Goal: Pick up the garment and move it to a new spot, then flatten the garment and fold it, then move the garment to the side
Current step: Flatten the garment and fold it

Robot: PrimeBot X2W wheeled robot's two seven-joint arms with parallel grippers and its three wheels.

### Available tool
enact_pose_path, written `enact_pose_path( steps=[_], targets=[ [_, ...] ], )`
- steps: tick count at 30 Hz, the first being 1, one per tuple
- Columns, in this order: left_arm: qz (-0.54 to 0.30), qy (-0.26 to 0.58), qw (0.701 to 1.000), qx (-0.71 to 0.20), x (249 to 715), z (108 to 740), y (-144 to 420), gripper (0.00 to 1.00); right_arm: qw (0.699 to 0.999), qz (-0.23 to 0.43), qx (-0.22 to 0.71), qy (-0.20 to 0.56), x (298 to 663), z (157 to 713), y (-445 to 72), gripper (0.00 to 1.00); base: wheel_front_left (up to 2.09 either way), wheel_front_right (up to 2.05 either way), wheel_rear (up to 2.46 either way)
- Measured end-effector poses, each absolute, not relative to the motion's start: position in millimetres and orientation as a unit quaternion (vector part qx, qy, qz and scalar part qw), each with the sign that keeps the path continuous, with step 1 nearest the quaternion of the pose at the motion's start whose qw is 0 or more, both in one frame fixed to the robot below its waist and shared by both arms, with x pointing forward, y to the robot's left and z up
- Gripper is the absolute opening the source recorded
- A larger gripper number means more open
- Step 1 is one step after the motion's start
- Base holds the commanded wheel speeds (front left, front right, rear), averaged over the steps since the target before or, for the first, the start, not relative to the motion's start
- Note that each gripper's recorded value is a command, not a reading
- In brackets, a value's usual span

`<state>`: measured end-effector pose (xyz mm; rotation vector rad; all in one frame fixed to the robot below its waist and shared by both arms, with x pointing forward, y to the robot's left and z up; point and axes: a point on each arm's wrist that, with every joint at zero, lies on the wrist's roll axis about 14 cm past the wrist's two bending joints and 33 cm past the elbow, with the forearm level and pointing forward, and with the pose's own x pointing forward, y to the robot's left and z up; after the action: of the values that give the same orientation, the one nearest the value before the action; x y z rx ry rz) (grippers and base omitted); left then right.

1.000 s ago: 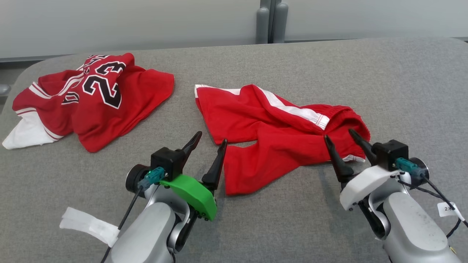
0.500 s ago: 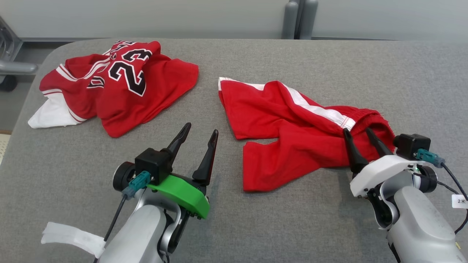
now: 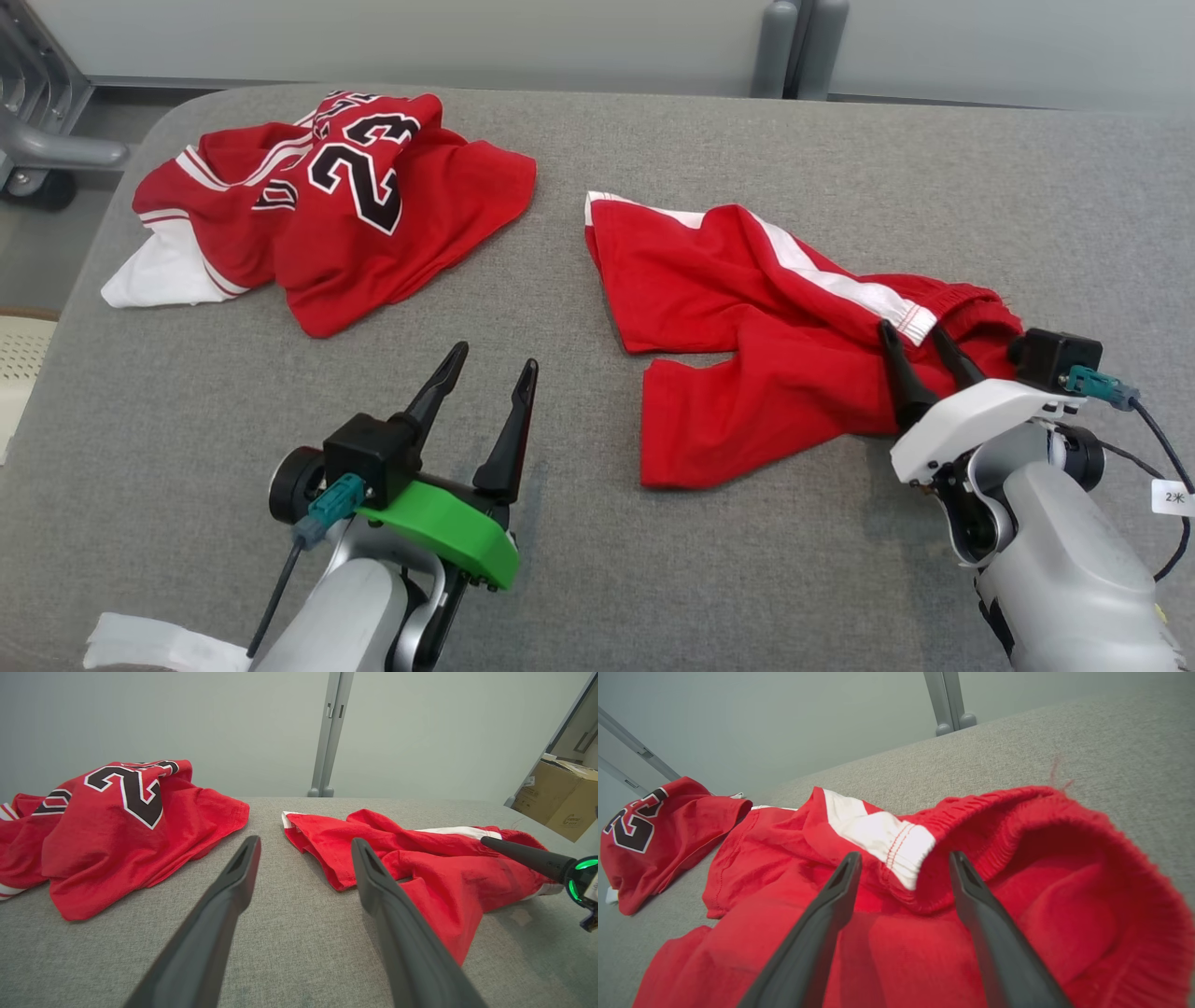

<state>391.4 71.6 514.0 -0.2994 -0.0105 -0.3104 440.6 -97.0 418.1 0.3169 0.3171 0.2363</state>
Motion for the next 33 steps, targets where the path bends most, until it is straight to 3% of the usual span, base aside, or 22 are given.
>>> enact_pose_path(
  steps=[2,7,10,13,17,26,33],
  targets=[
    [-0.153,-0.007,0.977,-0.147,391,515,73,1.00,0.968,0.117,0.157,0.157,443,419,-96,0.91,0.00,0.00,0.00],
    [-0.149,-0.004,0.978,-0.148,387,512,75,1.00,0.966,0.119,0.171,0.150,452,426,-92,0.68,0.00,0.00,0.00],
    [-0.149,-0.005,0.978,-0.147,386,512,75,1.00,0.966,0.122,0.171,0.148,455,428,-90,0.45,0.00,0.00,0.00],
    [-0.147,-0.005,0.978,-0.146,385,511,77,1.00,0.966,0.126,0.170,0.147,458,429,-88,0.39,0.00,0.00,0.00],
    [-0.144,-0.002,0.979,-0.146,383,509,79,1.00,0.968,0.131,0.168,0.131,463,437,-85,0.00,0.00,0.00,0.00],
    [-0.139,-0.008,0.979,-0.150,385,512,82,1.00,0.968,0.192,0.148,0.066,458,475,-56,0.00,0.00,0.00,0.00],
    [-0.132,-0.013,0.977,-0.165,388,516,84,1.00,0.962,0.251,0.101,0.040,421,485,-42,0.00,0.00,0.00,0.00]
  ],
)
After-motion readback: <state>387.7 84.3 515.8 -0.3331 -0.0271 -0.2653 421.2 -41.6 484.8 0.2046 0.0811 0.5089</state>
